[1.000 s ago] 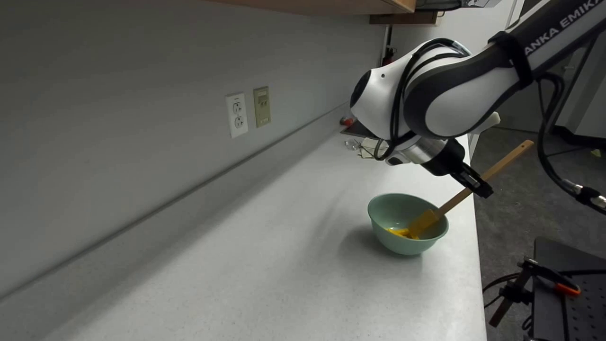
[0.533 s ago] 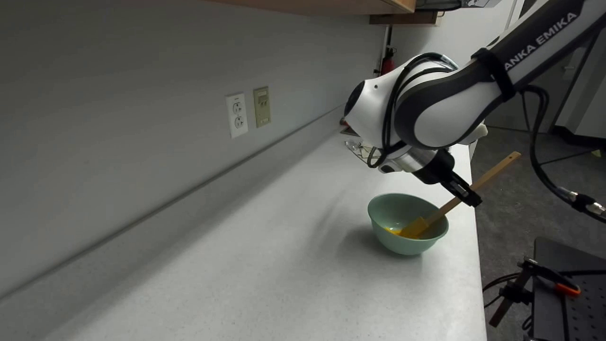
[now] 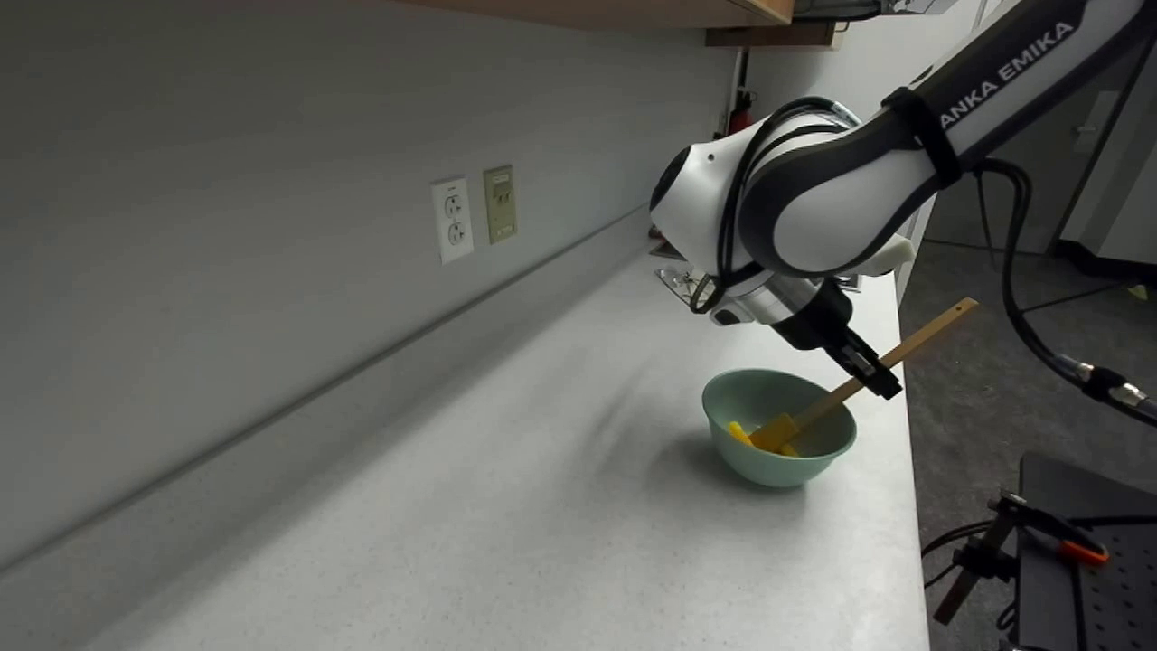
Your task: Mix in the bowl with the spatula
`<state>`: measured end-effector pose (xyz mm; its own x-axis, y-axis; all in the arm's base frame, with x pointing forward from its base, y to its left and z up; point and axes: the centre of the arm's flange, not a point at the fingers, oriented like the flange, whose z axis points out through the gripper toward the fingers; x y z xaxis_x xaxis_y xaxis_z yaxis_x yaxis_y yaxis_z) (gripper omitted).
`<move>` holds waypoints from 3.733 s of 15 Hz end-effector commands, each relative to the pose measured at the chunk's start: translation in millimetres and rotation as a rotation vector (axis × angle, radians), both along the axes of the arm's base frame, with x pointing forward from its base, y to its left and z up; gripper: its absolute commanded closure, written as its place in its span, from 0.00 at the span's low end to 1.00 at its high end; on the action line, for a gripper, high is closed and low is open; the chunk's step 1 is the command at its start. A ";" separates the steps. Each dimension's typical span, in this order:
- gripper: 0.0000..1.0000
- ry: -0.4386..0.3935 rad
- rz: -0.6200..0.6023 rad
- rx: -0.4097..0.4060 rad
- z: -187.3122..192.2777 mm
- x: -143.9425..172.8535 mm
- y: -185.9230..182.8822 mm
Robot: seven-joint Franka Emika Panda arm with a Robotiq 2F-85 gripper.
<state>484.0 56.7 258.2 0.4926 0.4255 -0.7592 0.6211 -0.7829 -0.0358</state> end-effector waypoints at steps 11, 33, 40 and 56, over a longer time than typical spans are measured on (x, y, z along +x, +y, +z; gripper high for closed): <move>0.98 -0.079 0.021 -0.004 44.8 -6.3 3.8; 0.98 -0.092 0.012 0.038 -0.4 14.2 -2.4; 0.98 -0.150 0.026 0.064 41.4 0.8 -0.4; 0.98 -0.163 0.031 0.025 57.3 -25.9 -6.9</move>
<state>465.7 52.2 315.2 0.5970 0.4531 -0.6621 0.6347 -0.7715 0.0443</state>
